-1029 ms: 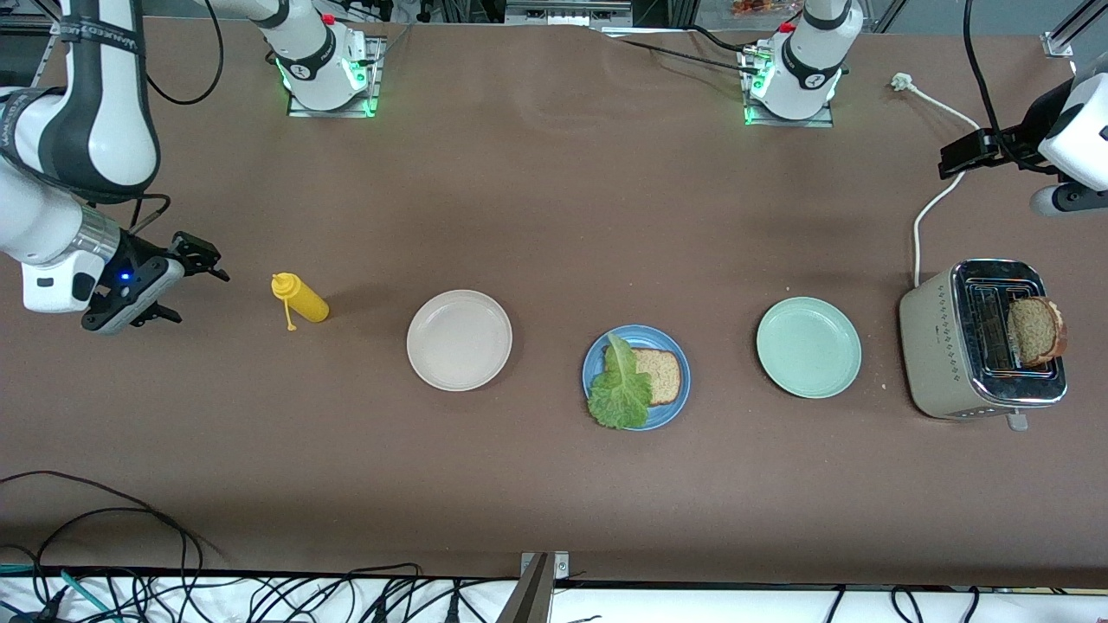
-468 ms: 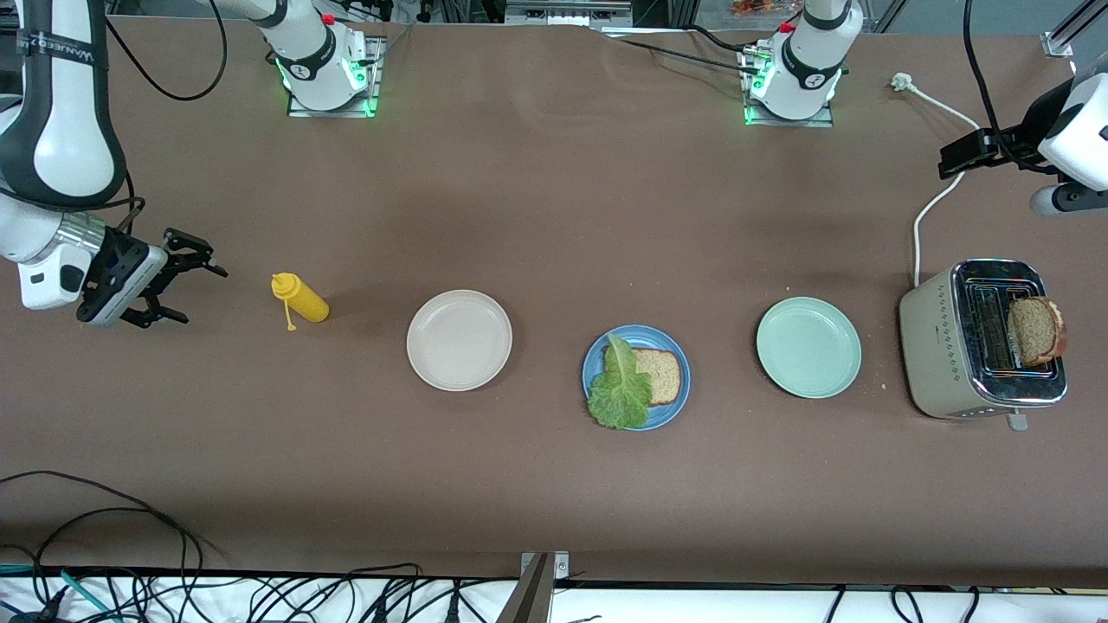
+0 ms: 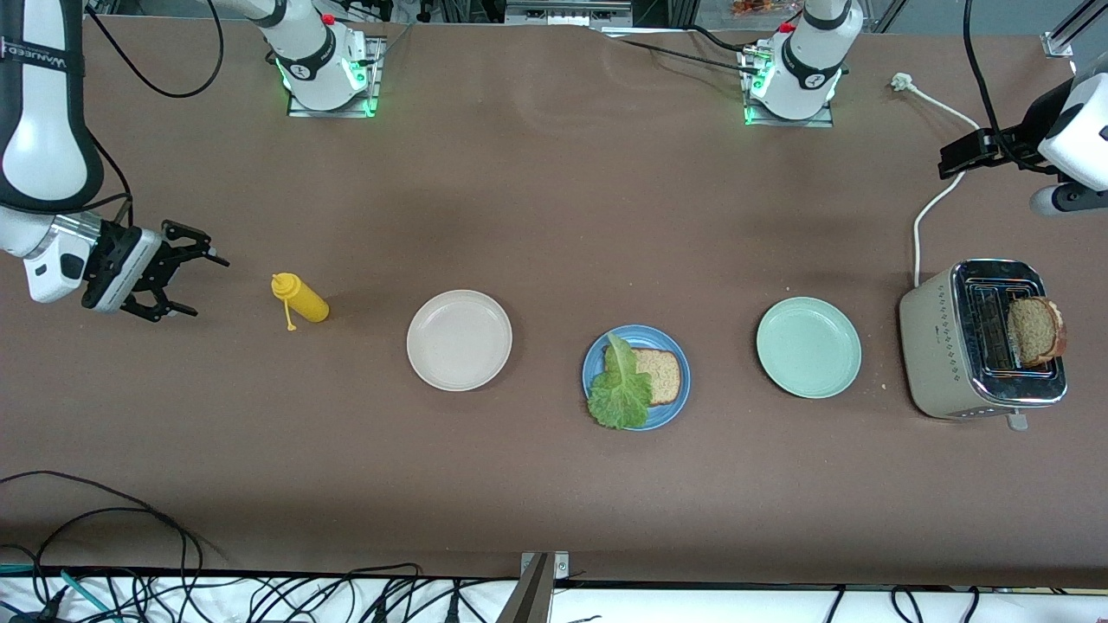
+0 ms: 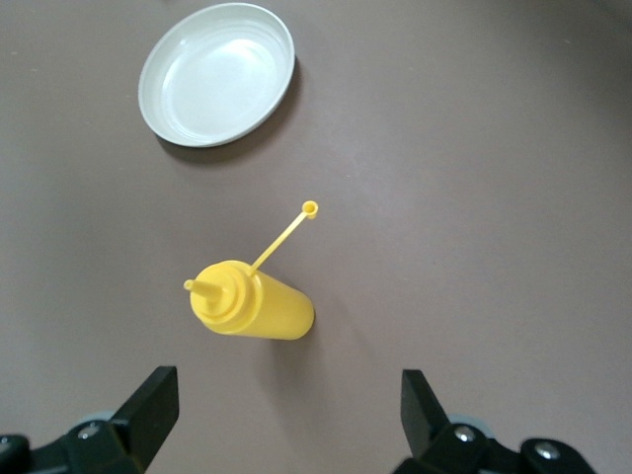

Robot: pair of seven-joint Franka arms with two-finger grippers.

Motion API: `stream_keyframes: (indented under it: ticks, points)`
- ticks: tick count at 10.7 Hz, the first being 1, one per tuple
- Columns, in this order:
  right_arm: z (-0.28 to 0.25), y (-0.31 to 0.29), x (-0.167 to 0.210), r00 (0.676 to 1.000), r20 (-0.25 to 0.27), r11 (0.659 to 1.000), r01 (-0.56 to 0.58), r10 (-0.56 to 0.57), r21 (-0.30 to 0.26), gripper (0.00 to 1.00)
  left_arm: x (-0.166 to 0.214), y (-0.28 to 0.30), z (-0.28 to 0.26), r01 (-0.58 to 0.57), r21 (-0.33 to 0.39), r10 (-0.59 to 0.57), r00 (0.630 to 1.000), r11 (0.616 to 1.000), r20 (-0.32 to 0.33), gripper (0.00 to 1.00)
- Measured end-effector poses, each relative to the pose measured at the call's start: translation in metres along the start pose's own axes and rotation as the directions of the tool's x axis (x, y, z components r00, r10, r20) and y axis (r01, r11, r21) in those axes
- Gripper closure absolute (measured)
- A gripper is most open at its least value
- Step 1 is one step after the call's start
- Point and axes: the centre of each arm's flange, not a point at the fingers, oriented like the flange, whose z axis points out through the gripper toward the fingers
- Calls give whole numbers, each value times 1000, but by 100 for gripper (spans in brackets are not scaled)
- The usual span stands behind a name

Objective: Make sandwich in blue plate with both arms
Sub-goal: 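Lower the open right gripper around the mustard bottle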

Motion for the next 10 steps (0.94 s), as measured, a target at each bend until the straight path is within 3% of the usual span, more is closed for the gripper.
stream_keyframes:
  ticks: [7, 10]
  points:
    - [14, -5, -35, 979, -140, 986, 159, -150, 52, 0, 0, 0, 0, 0, 0, 0, 1000, 1000, 0, 0]
    - [15, -6, -41, 969, -166, 979, 195, -184, 55, 0, 0, 0, 0, 0, 0, 0, 1000, 1000, 0, 0]
